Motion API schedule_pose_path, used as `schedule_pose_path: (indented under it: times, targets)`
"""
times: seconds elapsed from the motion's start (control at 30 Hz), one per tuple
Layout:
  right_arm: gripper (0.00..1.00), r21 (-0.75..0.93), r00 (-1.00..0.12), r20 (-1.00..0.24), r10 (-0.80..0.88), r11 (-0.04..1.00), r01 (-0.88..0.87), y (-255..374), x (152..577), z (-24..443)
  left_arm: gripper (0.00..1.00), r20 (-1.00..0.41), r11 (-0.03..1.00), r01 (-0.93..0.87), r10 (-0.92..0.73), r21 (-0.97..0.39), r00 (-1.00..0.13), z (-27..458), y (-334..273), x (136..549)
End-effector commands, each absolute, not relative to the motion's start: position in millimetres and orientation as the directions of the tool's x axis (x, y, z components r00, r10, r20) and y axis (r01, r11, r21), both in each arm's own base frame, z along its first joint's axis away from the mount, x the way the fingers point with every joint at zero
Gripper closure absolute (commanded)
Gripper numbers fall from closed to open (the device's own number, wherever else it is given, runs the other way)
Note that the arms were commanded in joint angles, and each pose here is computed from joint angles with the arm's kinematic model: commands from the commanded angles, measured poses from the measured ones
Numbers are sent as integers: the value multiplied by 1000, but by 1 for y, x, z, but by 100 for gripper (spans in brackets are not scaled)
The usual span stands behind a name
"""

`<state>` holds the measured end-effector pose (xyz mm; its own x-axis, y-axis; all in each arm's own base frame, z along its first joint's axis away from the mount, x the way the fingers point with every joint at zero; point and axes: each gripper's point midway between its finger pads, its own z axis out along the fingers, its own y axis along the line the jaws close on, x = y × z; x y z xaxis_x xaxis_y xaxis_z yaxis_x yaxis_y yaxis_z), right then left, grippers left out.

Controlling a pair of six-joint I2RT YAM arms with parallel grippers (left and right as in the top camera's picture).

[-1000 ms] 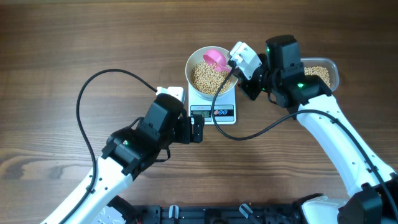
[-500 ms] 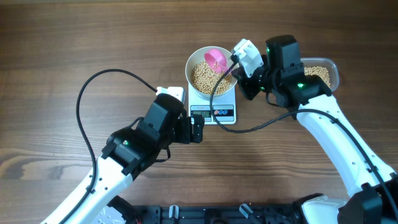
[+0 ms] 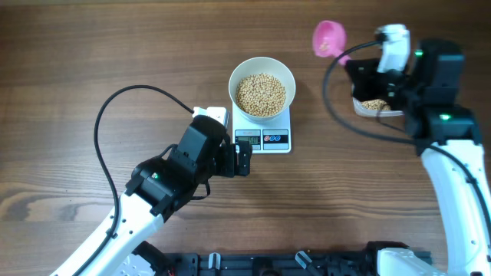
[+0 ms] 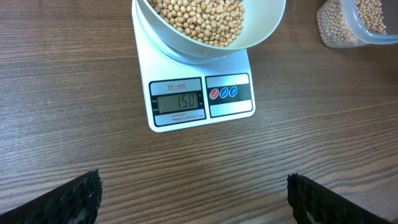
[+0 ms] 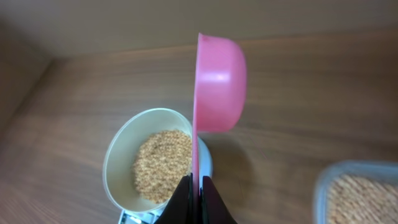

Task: Scoop item into bowl and weigh 150g on scale
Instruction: 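Carry the pink scoop right to the clear soybean tub, then lower the scoop into the tub and open the right gripper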

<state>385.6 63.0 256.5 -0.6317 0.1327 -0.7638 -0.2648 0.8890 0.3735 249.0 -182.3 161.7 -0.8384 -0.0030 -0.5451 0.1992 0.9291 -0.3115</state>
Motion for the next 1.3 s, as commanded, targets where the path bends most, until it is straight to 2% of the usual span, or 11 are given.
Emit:
schedule_pose_path:
  times: [0.0,0.1,0.27,0.77,0.8,0.87,0.93,0.97,1.07,1.13,1.27]
  targets:
    - [96,460,-655,-710,258,874,-154,24,376,260,0,-546,925,203,-6,-321,-838,164,-185,249]
    - [96,468,-679,-659,324,883,-32,-11,366,246,0,-545,925,203,-5,-321,-838,164,-185,249]
    - [96,263,-717,-597,360,932,249,-74,340,210,0,-546,925,203,-6,-321,-838,164,-185,249]
    - [95,290,-785,-453,423,902,319,-80,357,151,0,-546,925,203,-6,-321,-838,164,-185,249]
    - [86,289,-782,-458,422,903,318,-81,358,151,0,-546,925,203,-6,-321,-838,164,-185,249]
    - [81,290,-781,-460,423,903,318,-81,360,150,0,-546,925,203,-6,-321,-838,164,-185,249]
    - [65,294,-782,-456,424,902,317,-81,360,150,0,-546,925,203,-6,-321,-838,164,-185,249]
    - [49,302,-776,-452,441,894,332,-81,361,150,0,-546,925,203,-6,-321,-838,164,-185,249]
    - [27,302,-763,-477,437,896,324,-83,366,154,0,-546,925,203,-6,-321,-838,164,-185,249]
    - [0,303,-750,-500,433,899,317,-84,369,160,0,-546,925,203,-6,-321,-838,164,-185,249]
    - [0,290,-677,-617,401,916,278,-86,371,200,0,-545,925,203,-5,-321,-838,164,-185,249]
